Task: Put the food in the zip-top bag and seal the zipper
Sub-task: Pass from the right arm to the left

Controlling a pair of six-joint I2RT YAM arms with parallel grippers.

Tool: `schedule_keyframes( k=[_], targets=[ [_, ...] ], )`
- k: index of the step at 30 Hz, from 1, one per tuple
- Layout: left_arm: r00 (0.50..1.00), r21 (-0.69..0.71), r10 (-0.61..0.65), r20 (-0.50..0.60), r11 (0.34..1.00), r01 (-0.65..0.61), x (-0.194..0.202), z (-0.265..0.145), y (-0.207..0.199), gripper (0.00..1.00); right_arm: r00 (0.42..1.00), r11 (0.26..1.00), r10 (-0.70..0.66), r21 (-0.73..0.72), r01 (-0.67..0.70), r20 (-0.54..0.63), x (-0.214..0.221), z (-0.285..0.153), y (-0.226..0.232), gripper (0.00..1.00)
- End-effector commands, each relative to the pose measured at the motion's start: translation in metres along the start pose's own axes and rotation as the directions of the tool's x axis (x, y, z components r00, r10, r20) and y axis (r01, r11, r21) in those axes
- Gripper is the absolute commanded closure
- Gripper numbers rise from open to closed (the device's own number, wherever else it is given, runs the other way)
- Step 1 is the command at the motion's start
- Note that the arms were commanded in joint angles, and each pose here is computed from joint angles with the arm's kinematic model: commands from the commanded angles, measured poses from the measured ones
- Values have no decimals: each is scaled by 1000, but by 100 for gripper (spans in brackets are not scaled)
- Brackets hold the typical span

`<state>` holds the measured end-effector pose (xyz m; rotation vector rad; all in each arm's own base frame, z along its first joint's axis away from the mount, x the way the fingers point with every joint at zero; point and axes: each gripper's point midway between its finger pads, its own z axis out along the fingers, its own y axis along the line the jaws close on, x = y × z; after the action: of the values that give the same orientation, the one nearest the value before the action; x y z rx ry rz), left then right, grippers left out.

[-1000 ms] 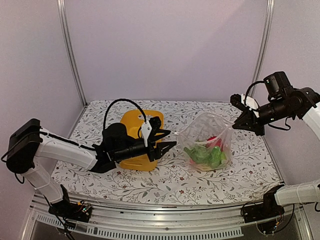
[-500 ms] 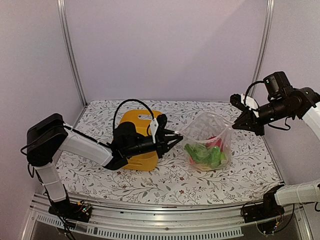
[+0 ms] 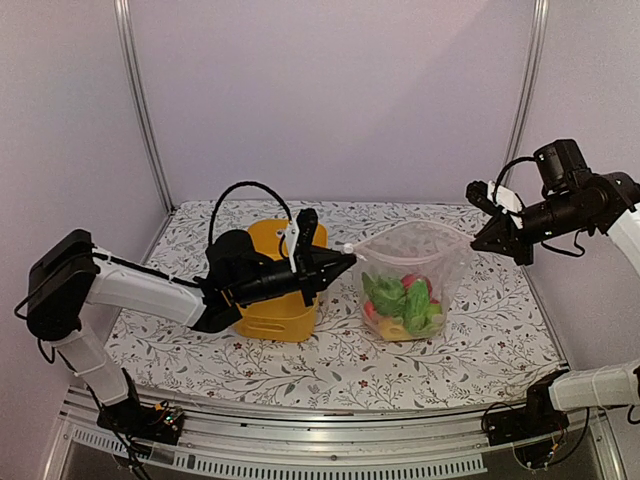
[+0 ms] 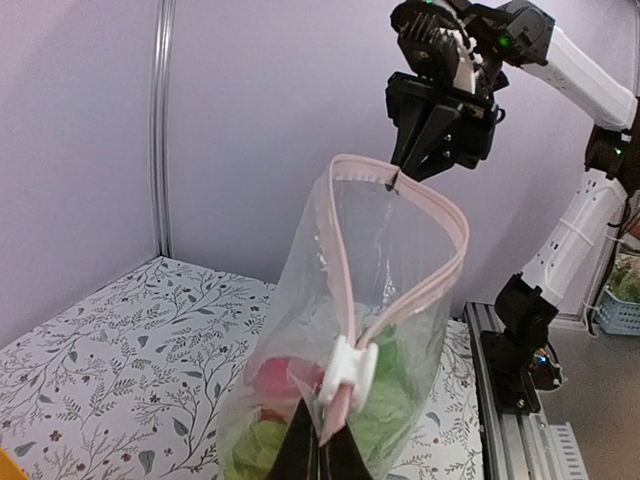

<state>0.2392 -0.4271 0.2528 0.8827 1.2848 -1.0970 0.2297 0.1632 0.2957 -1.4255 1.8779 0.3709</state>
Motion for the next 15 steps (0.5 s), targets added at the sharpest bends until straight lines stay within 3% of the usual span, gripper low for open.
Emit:
schedule_keyframes(
  k=[1, 8, 15],
  targets=[
    [999, -32, -37, -30, 999, 36, -12, -11, 4, 100, 1000, 999, -20, 27, 20, 2, -2, -8, -6, 94],
    [988, -116, -95, -121, 990, 81, -9, -11, 15, 100, 999, 999, -31, 27, 30, 21, -5, -11, -5, 94],
    [978, -186, -164, -131, 973, 139, -14, -15, 21, 100, 1000, 999, -26, 35, 26, 10, 3, -4, -8, 95]
  ],
)
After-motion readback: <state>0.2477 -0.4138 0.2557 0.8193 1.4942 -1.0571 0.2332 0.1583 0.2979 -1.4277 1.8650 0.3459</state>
